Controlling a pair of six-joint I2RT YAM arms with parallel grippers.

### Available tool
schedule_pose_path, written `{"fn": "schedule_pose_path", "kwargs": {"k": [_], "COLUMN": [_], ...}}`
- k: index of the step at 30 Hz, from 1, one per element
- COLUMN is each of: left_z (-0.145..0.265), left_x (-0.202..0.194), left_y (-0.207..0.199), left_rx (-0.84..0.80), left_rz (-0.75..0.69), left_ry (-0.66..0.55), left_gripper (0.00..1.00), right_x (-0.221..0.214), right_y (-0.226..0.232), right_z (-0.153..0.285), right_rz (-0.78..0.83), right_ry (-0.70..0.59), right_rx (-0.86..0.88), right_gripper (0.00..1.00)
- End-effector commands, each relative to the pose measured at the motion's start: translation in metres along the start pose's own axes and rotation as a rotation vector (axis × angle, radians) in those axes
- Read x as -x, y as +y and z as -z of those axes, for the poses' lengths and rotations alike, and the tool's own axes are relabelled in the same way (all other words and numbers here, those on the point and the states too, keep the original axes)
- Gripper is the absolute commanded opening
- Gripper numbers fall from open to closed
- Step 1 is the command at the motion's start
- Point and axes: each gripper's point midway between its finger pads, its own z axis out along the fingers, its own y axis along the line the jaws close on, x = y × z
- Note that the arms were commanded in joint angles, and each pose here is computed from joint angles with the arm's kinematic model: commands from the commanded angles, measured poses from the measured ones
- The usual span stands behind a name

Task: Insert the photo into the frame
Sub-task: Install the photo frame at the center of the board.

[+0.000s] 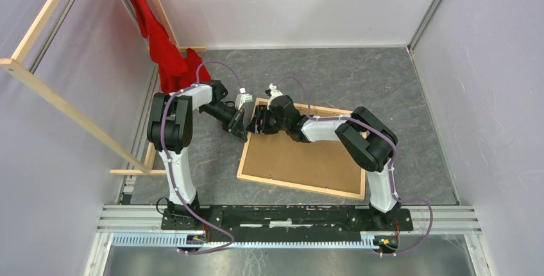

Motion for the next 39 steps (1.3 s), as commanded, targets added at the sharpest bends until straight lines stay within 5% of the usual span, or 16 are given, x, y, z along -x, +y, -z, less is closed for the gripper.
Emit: {"fn": "schedule_pose_path", "kwargs": {"k": [1,39], "left_z": [-0.008,-0.006], "left_x": [-0.001,0.002], "left_y": [0.008,0.009], "left_rx": [0.007,0.018], "left_rz": [-0.031,-0.044], "left_ry": [0.001,-0.001], "left_gripper": [0.18,0.17], "right_x": [-0.003,-0.003], "right_y": [0.001,-0.013], "right_z": [-0.007,-0.017], "right_rz": [-0.023,-0.128], "right_ry": [0.006,-0.09], "right_rx": [0.007,-0.056], "right_gripper": [0.62,0.58]}}
